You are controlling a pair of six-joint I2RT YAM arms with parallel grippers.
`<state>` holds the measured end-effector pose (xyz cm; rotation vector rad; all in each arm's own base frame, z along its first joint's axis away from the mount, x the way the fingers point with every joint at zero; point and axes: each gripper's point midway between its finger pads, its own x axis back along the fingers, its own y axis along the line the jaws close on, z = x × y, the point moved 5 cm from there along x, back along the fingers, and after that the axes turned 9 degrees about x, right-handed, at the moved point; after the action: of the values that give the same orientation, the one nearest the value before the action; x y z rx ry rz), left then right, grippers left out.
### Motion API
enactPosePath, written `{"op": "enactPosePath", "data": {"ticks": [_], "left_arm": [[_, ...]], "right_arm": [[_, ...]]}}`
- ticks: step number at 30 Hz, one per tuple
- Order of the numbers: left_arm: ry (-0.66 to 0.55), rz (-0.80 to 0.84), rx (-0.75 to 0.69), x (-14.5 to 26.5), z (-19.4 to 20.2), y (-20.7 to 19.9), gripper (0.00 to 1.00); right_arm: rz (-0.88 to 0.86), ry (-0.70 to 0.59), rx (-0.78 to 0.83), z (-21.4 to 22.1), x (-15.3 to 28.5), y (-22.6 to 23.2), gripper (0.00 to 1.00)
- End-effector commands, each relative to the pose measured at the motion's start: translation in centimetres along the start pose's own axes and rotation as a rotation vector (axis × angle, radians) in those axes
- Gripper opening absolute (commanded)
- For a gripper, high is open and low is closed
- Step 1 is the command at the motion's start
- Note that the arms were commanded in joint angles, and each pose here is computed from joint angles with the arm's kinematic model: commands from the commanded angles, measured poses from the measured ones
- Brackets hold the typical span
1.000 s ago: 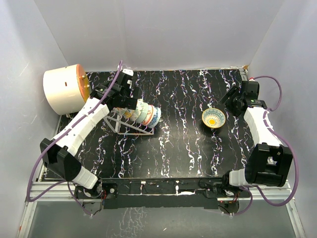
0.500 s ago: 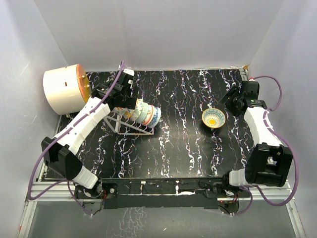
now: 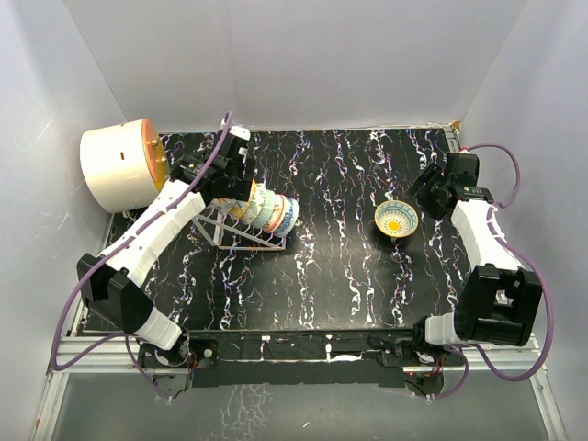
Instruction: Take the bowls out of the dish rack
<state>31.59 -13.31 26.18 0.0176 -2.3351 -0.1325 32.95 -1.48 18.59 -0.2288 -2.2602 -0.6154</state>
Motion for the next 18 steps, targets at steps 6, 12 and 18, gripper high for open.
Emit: {"op": "enactPosePath", "data": {"ticks": [6, 12, 18], "left_arm": [[-0.024, -0.025, -0.004, 1.2, -1.0, 0.5, 0.36], [-0.057, -0.038, -0.005, 1.9, -2.2, 0.7, 0.34], [-0.070, -0.053, -0.017, 2.1, -2.8, 0.7, 0.31]], "right_arm": [[-0.046, -0.061, 0.020, -1.2, 0.4, 0.8, 0.64], [-0.054, -0.059, 0.020, -1.3, 0.3, 1.0, 0.64], [-0.077, -0.051, 0.012, -1.3, 0.3, 1.3, 0.64]]}}
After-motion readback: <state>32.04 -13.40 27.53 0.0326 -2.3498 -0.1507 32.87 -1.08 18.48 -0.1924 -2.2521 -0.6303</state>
